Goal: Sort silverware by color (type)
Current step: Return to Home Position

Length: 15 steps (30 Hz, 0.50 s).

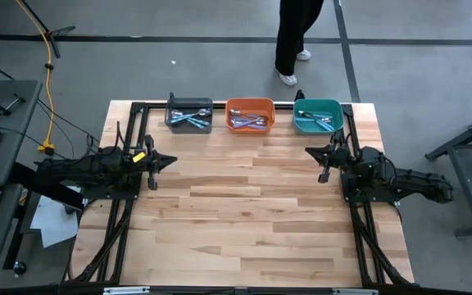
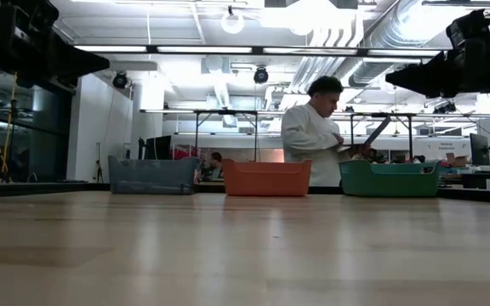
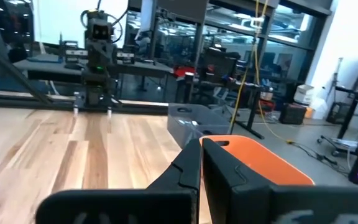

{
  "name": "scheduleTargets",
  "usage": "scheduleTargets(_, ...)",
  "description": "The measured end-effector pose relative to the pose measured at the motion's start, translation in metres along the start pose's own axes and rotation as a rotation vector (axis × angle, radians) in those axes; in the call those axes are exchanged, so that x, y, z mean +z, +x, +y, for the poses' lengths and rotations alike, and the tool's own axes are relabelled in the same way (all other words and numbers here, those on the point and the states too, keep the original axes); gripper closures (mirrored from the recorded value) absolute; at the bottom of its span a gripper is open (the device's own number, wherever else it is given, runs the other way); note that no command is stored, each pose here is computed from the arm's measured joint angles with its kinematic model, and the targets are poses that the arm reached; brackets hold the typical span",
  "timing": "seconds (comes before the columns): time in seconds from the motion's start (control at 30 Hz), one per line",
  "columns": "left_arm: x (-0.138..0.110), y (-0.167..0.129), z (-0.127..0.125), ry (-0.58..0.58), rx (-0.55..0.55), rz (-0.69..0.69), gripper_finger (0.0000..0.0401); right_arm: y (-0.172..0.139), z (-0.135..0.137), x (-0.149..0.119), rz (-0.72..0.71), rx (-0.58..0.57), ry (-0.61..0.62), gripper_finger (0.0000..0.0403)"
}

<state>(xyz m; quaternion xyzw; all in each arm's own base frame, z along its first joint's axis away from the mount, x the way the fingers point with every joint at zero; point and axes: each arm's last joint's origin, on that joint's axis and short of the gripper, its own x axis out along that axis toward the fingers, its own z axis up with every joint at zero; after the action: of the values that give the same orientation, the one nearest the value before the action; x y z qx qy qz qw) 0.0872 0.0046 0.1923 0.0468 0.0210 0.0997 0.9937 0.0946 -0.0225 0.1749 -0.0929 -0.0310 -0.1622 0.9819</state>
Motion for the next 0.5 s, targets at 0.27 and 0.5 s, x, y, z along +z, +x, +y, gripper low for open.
scheduleTargets(0.27, -0.022, 0.011, -0.005, -0.007, -0.018, -0.068, 0.0401, 0.000, -0.003, -0.003, 0.025, -0.036, 0.000, 0.0403)
scheduleTargets(0.5, -0.021, 0.010, -0.005, -0.017, -0.018, -0.073, 0.0401, 0.001, -0.003, -0.007, 0.072, -0.017, -0.006, 0.0403)
